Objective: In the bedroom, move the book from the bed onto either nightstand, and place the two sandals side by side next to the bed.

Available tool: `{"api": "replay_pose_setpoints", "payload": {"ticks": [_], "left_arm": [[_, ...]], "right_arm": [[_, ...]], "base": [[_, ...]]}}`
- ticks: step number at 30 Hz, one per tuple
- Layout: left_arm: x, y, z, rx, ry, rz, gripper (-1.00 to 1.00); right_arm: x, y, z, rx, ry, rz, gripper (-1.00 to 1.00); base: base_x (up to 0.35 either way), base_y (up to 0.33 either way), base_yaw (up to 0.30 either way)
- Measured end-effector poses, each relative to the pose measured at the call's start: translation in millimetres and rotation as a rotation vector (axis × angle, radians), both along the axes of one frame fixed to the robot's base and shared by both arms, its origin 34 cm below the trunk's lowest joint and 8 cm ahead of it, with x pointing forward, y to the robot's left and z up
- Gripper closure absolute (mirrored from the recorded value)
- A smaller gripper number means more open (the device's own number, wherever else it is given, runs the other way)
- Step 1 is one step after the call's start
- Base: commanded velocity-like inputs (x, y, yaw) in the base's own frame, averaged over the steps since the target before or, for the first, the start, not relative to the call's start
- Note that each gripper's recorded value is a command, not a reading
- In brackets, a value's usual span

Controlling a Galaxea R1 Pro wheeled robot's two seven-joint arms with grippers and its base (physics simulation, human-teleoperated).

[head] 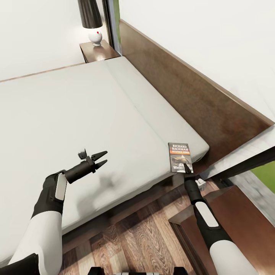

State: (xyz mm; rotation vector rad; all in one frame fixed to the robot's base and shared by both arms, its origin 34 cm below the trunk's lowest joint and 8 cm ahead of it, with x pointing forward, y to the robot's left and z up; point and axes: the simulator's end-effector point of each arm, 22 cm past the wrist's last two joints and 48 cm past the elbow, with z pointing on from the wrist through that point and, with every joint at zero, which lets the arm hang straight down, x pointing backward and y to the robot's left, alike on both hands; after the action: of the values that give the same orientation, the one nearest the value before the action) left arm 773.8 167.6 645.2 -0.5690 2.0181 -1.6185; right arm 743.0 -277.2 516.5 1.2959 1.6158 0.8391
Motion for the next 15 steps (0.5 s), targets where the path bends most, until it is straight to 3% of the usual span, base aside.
{"api": "replay_pose_setpoints", "payload": {"ticks": [7, 15], "left_arm": [[0.1, 0.0, 0.2, 0.000, 0.000, 0.000, -1.00], [0.1, 0.0, 0.3, 0.000, -0.001, 0.000, -1.00]], "right_arm": [[0.0, 0.1, -0.1, 0.000, 0.000, 0.000, -1.00], [0.0, -0.4, 0.1, 0.000, 0.000, 0.000, -1.00]], "base": [[0.000, 0.000, 0.000], [0.107, 0.000, 0.000]]}}
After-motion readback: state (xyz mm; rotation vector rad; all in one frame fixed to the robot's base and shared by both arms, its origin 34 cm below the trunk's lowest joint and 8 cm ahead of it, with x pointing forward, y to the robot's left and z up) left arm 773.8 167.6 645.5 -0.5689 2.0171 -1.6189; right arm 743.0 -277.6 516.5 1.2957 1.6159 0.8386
